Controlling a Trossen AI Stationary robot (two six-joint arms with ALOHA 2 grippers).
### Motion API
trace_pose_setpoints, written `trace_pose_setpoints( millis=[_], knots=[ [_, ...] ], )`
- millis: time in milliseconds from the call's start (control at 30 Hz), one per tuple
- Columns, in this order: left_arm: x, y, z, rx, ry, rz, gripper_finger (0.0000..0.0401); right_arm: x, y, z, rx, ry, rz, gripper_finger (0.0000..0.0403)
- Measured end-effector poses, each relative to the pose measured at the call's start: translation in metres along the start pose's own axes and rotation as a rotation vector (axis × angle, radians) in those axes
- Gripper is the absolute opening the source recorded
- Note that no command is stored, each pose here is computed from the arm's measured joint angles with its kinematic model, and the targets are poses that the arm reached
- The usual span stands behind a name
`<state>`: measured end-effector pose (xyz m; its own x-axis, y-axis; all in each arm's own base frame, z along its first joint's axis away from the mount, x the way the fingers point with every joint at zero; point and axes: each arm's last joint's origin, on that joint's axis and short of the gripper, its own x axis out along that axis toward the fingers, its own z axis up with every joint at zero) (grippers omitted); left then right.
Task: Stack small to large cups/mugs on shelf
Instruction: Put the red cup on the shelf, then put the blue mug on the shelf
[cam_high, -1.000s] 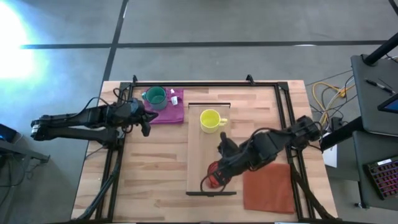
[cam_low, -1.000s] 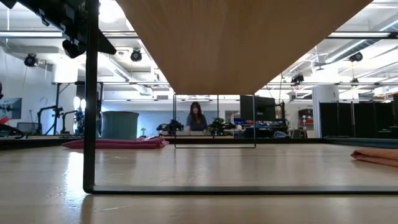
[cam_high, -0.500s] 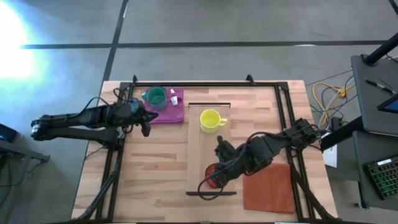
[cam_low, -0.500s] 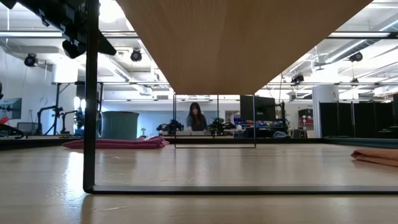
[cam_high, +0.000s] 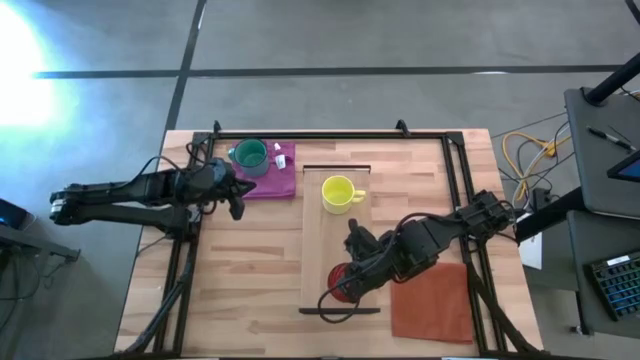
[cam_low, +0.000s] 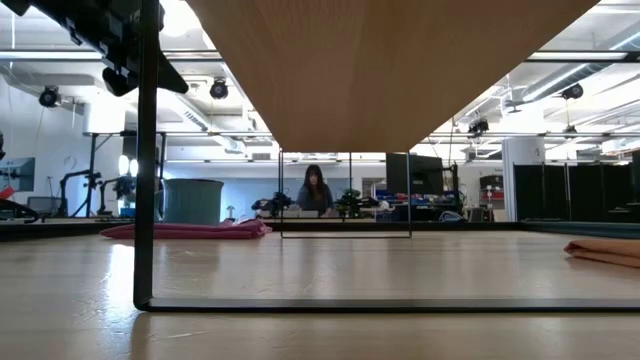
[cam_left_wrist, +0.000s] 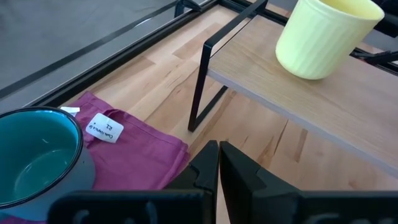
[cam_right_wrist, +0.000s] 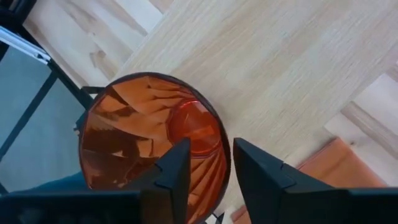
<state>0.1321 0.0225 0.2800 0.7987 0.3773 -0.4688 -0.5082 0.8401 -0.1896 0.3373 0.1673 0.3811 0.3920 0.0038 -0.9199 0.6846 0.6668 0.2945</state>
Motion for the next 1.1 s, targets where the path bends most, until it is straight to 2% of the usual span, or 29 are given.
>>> trace_pose_setpoints(
  millis=[433, 800, 1100],
  knots=[
    [0.0, 0.0, 0.0, -0.001, 0.0, 0.0, 0.0, 0.0, 0.008, 0.002, -0.046, -0.027, 0.078, 0.0085],
    [0.0, 0.0, 0.0, 0.001, 0.0, 0.002, 0.0, -0.01, -0.006, 0.005, -0.062, -0.112, -0.039, 0.0118],
    [-0.008, -0.002, 0.012, 0.006, -0.038, -0.028, 0.0, -0.037, -0.015, 0.009, -0.046, -0.16, 0.025, 0.0154]
  ],
)
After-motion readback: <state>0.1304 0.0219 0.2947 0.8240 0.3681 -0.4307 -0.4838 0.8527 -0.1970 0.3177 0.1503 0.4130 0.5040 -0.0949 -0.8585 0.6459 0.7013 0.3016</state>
